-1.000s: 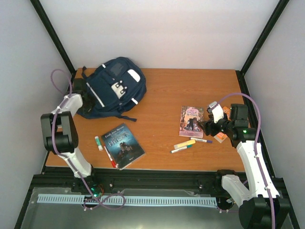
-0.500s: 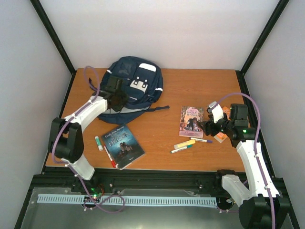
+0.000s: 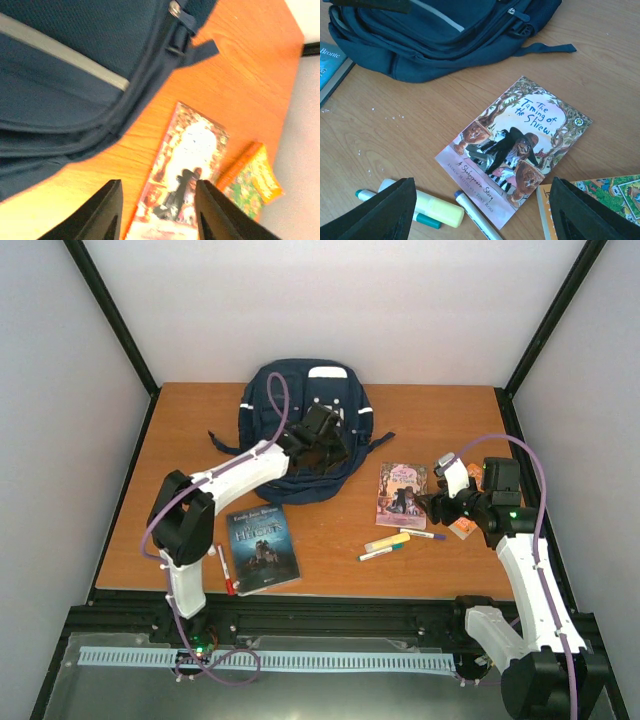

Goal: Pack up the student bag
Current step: Adjust the student bag at the center of the board, then adjust the book at the center of the board.

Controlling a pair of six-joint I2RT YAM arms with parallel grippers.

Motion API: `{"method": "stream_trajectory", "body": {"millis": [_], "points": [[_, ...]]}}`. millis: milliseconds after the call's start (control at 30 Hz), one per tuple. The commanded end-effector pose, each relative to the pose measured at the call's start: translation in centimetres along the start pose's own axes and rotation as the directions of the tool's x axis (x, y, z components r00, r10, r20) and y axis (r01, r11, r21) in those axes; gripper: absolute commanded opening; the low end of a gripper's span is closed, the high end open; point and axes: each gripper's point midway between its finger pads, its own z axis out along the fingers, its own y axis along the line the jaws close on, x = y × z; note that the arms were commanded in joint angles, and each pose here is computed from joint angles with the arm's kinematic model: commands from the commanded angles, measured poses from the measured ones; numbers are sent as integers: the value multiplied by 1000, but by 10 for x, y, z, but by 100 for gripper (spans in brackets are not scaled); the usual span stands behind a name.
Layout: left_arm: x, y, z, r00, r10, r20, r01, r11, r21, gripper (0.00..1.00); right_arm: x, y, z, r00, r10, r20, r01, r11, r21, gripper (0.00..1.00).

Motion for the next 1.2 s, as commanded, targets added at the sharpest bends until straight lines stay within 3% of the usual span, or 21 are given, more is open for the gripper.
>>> {"method": "stream_trajectory", "body": {"millis": [0,133,233,333,433,667,733,800,900,1133,1167], "points": [[12,-41,-22,989,132,-60,-122,981,148,48,4,3,3,1000,-4,-10,4,1000,-13,75],[21,-34,-52,941,330,-70,-316,935,161,61,4,3,4,1000,-6,-11,6,1000,-18,75],[13,-14,-72,903,429,2,-427,898,106,73,6,4,6,1000,-4,-19,3,1000,-27,75],[12,14,-78,873,488,9,-487,870,75,78,10,6,9,1000,-7,-28,5,999,-52,75],[1,38,-86,869,493,41,-495,867,64,81,14,7,14,999,-10,-43,7,998,-70,75],[-45,92,-103,922,365,125,-374,926,49,86,17,7,32,991,-55,-121,38,990,-139,73],[-43,95,-109,918,380,115,-388,920,61,87,4,2,38,990,-65,-126,49,991,-125,72],[-37,91,-123,904,406,133,-420,902,102,99,-5,1,46,987,-72,-140,56,991,-118,72],[-21,78,-145,865,476,157,-500,841,208,100,-14,-3,61,981,-59,-184,37,992,-121,72],[-16,103,-157,852,508,126,-520,847,106,100,-7,-6,89,957,1,-291,-62,978,-200,72],[-16,103,-159,854,502,136,-517,849,112,100,-7,-9,90,954,6,-300,-65,980,-187,82]]}}
